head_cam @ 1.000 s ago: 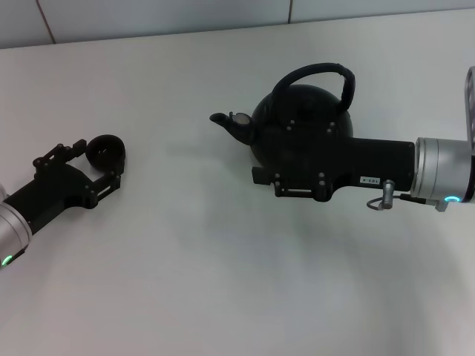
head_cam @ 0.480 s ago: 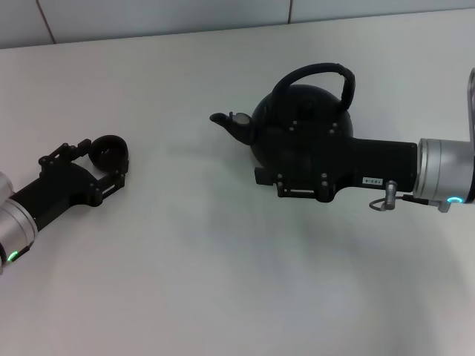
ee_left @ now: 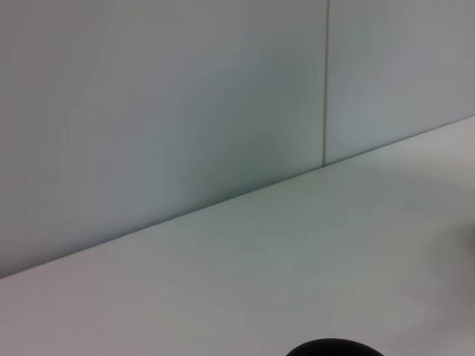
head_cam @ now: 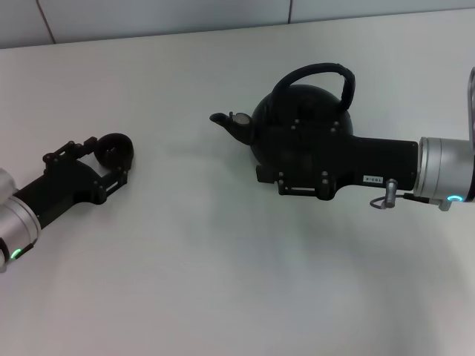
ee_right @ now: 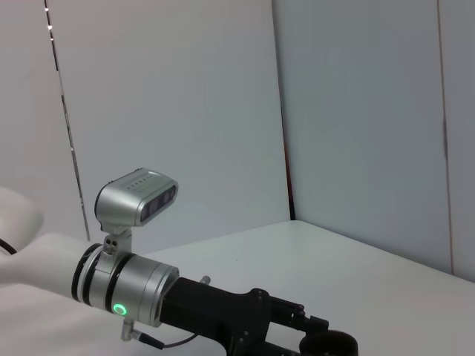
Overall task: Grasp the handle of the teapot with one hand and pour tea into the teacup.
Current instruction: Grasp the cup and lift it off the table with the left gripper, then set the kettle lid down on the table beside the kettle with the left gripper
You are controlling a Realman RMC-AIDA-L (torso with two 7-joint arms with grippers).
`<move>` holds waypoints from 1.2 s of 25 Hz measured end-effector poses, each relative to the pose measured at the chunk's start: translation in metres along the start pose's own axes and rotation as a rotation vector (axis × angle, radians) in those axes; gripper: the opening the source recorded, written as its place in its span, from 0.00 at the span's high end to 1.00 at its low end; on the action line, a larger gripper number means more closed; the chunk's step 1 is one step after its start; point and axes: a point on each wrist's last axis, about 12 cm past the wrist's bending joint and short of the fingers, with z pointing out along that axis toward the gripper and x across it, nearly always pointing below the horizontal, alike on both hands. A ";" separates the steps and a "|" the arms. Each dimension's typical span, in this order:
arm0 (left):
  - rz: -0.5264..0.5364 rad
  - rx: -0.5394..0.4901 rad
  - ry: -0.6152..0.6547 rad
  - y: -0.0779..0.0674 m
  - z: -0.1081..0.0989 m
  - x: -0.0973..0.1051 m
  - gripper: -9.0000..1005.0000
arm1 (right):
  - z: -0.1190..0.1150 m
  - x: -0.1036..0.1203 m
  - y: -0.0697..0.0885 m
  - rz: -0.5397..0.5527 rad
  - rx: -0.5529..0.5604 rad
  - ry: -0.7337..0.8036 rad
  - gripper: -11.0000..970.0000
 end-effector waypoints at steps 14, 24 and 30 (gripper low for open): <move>0.046 0.197 -0.033 -0.025 0.016 -0.020 0.33 | 0.001 -0.001 -0.001 -0.003 0.001 0.002 0.27; 0.086 0.266 -0.008 -0.037 0.022 -0.021 0.33 | 0.000 0.001 -0.001 0.001 0.008 0.005 0.27; 0.083 0.265 0.003 -0.037 0.021 -0.018 0.33 | 0.000 0.001 -0.001 0.001 0.007 0.006 0.27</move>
